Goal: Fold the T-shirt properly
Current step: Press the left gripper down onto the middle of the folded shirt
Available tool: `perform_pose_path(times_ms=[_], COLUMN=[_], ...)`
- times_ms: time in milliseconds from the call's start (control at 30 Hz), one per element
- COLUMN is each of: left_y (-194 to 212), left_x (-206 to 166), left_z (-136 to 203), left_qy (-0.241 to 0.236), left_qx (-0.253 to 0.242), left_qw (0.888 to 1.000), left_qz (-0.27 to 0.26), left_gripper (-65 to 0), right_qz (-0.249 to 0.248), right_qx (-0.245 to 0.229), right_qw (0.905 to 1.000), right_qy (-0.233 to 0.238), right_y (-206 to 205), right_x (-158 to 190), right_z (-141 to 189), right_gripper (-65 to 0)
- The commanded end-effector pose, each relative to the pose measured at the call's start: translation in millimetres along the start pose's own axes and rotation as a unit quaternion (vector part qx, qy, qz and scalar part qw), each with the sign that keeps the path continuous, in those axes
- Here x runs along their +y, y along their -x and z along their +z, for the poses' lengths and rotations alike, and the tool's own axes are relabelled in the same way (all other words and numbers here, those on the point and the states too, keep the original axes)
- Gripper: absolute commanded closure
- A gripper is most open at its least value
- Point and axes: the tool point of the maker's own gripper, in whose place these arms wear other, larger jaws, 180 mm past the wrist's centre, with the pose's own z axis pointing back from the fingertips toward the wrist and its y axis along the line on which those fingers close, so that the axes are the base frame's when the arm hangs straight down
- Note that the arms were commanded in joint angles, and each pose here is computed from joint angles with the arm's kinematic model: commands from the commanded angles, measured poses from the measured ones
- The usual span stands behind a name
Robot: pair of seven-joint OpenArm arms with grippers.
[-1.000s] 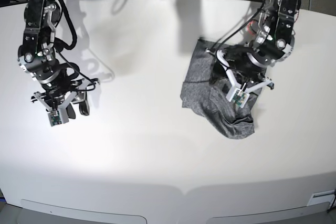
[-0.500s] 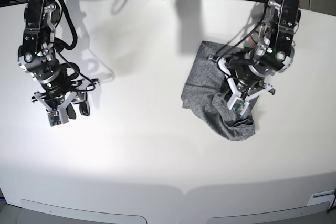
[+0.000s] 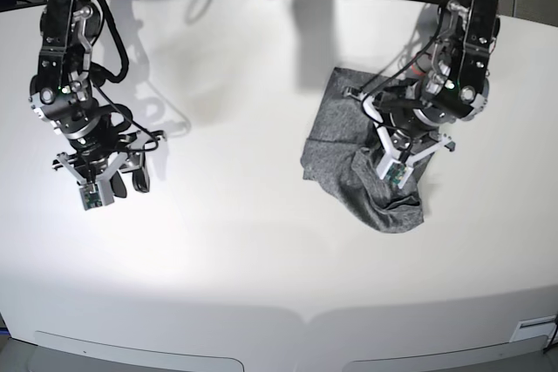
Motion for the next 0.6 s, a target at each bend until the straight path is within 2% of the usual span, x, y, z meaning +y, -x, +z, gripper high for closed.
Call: perform_pose_path(times_ms=[0,200,333,400,567], left_y=[-20.6,-22.5,-22.6,-22.6,-22.5], left_x=[2.2,1.5,1.3,1.4,1.5], left_z=[5.1,8.4,8.4,8.4,8.4], left_qy=[-0.001,-0.002,-0.001,-0.002,-0.002], left_qx=[-0.033,-0.029,-0.030,-0.030,-0.029], left_qw=[0.999,1.000,1.000,1.000,1.000], left_qz=[-0.006,-0.010,-0.010,-0.010,-0.010], left_gripper=[0.0,0.0,-19.6,-22.2,-22.2], right_qz=[0.006,0.006,0.006,0.006,0.006], right_qx=[-0.030,-0.029,-0.028,-0.029,-0.028], right_qw=[0.9995,0.9996,0.9996,0.9996,0.9996], right_qy=[0.005,0.005,0.005,0.005,0.005], right_y=[-19.4,-18.7,-18.7,-18.7,-18.7], right_x=[-5.5,-5.5,-5.5,-5.5,-5.5], right_z=[1.9,1.8,1.8,1.8,1.8], right_gripper=[-23.1,-23.1,-23.1,-23.1,-23.1])
